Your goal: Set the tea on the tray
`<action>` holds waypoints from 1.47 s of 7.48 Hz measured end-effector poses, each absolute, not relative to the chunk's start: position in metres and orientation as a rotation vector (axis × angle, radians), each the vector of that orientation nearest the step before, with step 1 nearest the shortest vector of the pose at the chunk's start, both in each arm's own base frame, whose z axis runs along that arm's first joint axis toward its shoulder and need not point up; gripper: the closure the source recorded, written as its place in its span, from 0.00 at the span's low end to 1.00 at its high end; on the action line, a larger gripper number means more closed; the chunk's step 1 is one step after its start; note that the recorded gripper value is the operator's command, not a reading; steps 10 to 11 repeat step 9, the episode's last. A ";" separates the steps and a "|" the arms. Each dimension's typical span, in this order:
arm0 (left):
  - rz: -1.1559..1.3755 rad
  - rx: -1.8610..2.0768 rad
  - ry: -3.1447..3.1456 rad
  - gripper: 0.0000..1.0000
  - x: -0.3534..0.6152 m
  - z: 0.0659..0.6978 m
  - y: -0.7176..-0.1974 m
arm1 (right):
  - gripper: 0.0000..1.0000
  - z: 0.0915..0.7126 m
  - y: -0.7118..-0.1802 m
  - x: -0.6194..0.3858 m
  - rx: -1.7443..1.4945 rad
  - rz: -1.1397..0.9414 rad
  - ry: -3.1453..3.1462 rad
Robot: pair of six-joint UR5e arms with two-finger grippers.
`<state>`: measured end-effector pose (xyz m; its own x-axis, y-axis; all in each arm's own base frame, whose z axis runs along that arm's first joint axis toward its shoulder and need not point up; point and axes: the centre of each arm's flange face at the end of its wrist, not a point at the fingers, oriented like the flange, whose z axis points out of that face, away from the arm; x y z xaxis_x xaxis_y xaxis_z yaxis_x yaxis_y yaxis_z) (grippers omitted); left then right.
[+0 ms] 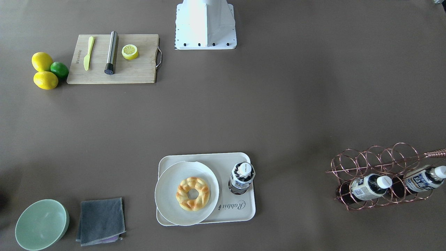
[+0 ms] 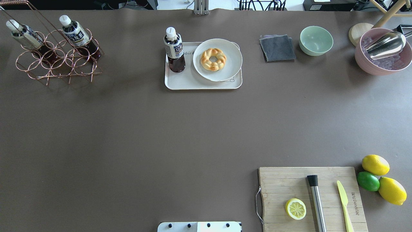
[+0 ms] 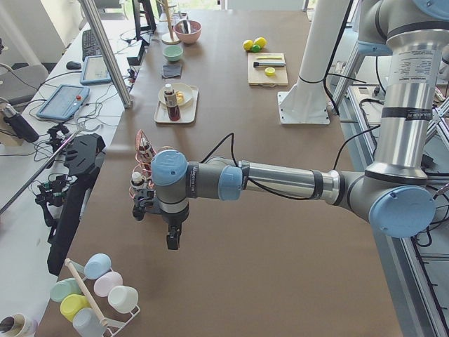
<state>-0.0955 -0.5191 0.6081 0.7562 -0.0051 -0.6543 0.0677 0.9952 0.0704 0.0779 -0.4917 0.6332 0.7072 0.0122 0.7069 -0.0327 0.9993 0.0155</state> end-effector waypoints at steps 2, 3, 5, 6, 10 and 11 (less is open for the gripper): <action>-0.037 0.093 0.712 0.02 -0.096 0.608 -0.521 | 0.00 0.632 -0.493 0.078 0.029 0.027 -0.784; -0.037 0.095 0.711 0.02 -0.097 0.607 -0.522 | 0.00 0.632 -0.493 0.078 0.029 0.028 -0.784; -0.035 0.099 0.712 0.02 -0.097 0.605 -0.522 | 0.00 0.630 -0.495 0.078 0.031 0.028 -0.783; -0.034 0.102 0.712 0.02 -0.097 0.604 -0.522 | 0.00 0.630 -0.495 0.078 0.031 0.028 -0.783; -0.034 0.102 0.712 0.02 -0.097 0.604 -0.522 | 0.00 0.629 -0.495 0.078 0.035 0.024 -0.783; -0.034 0.102 0.712 0.02 -0.097 0.604 -0.522 | 0.00 0.629 -0.495 0.078 0.035 0.024 -0.783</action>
